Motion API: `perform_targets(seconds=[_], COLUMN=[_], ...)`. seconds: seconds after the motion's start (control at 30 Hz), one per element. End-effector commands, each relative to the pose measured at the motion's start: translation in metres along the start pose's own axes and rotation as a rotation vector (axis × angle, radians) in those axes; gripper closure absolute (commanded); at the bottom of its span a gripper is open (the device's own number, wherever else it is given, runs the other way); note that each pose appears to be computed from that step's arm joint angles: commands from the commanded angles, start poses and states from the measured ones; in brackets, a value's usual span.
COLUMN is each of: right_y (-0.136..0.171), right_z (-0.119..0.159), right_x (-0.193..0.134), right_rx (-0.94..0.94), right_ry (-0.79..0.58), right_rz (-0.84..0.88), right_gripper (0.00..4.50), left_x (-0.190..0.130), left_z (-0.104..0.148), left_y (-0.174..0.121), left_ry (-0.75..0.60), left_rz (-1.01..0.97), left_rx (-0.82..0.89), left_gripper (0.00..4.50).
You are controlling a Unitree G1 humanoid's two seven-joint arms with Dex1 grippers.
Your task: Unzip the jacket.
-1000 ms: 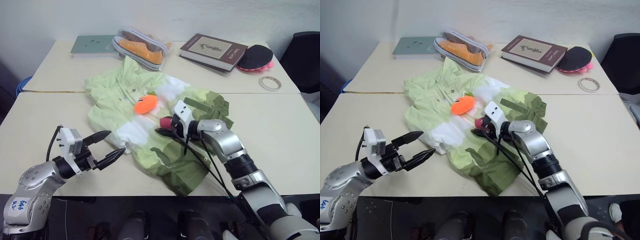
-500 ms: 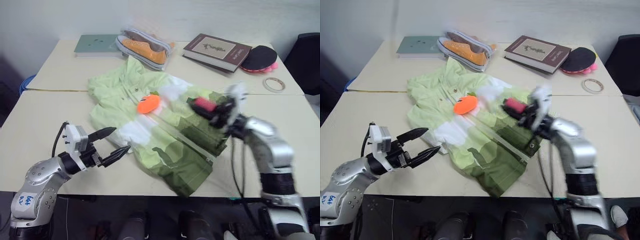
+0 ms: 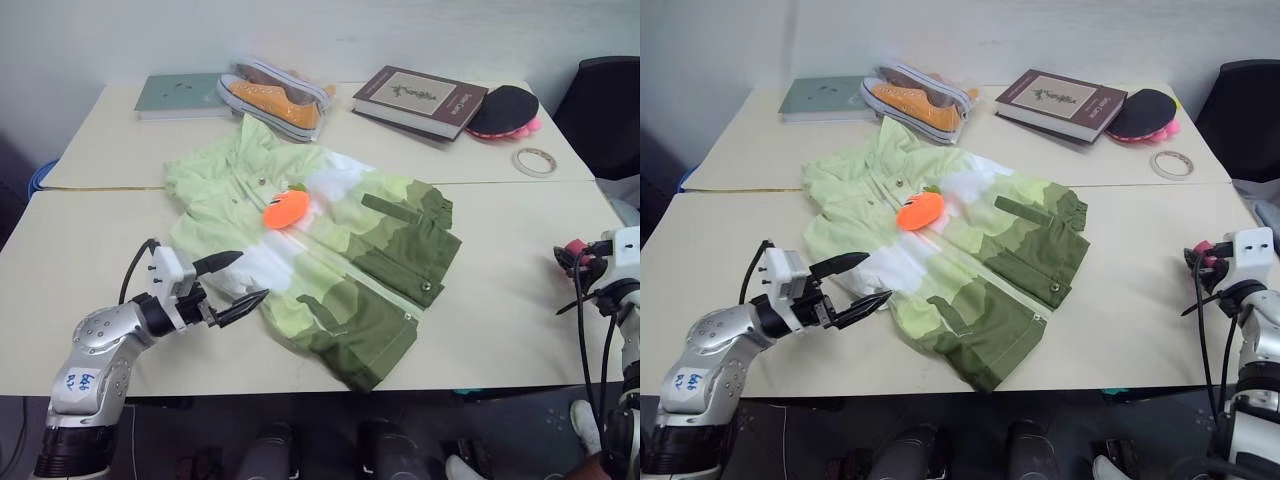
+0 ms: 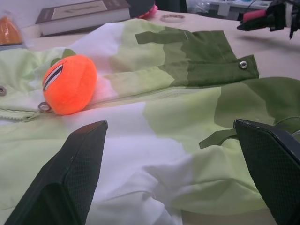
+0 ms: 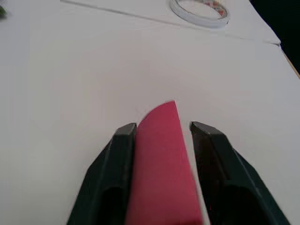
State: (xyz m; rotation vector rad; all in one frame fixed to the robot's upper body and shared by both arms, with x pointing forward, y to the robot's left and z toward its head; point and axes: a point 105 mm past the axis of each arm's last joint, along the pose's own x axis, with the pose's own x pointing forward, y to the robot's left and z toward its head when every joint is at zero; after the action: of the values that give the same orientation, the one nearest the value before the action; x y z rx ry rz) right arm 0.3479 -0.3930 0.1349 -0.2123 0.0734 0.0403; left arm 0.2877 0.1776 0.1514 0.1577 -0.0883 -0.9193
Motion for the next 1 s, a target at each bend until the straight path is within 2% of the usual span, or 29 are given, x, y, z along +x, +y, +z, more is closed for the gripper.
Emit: perform_targets(seconds=[0.03,0.13,0.17,0.23,0.3,0.37,0.43,0.5,0.57,0.63,0.77,0.87,0.97,1.0], right_y=[-0.013,-0.005,0.003,0.032,0.077,0.123,0.157,0.194,0.219,0.23,0.239,0.235,0.23,0.228], right_z=[0.03,0.049,0.059,0.081,0.104,0.116,0.118,0.114,0.102,0.092,0.083,0.09,0.095,0.097], right_x=[-0.013,-0.022,-0.024,-0.026,-0.031,-0.042,-0.053,-0.066,-0.073,-0.075,-0.071,-0.067,-0.064,-0.063], right_rx=[-0.084,-0.179,-0.222,-0.307,-0.342,-0.343,-0.356,-0.353,-0.34,-0.315,-0.245,-0.142,-0.117,-0.119], right_ry=[-0.115,-0.203,-0.243,-0.328,-0.404,-0.435,-0.435,-0.44,-0.424,-0.412,-0.416,-0.438,-0.452,-0.464], right_rz=[0.03,0.09,0.125,0.245,0.421,0.605,0.742,0.89,0.978,0.998,0.977,0.916,0.881,0.865], right_gripper=[1.29,0.19,0.04,0.04,0.04,0.04,0.04,0.04,0.04,0.04,0.04,0.04,0.04,0.01], left_x=[-0.007,-0.015,-0.019,-0.031,-0.049,-0.066,-0.078,-0.085,-0.082,-0.067,-0.021,-0.001,0.011,0.017], left_z=[0.01,0.007,0.006,0.006,0.007,0.007,0.003,-0.01,-0.017,-0.019,-0.027,-0.038,-0.041,-0.041], left_y=[0.011,0.011,0.015,0.029,0.052,0.071,0.084,0.092,0.105,0.115,0.111,0.101,0.101,0.098], left_ry=[-0.028,0.015,0.031,0.073,0.124,0.185,0.251,0.376,0.45,0.45,0.409,0.42,0.41,0.398], left_rz=[0.026,0.003,0.013,0.067,0.142,0.19,0.193,0.13,0.119,0.119,0.01,-0.083,-0.098,-0.12], left_rx=[0.026,0.021,0.026,0.072,0.153,0.229,0.277,0.365,0.454,0.517,0.574,0.575,0.539,0.509], left_gripper=[0.0,0.0,0.0,0.0,0.0,0.0,0.0,0.0,0.0,0.0,0.0,0.0,0.0,0.17])
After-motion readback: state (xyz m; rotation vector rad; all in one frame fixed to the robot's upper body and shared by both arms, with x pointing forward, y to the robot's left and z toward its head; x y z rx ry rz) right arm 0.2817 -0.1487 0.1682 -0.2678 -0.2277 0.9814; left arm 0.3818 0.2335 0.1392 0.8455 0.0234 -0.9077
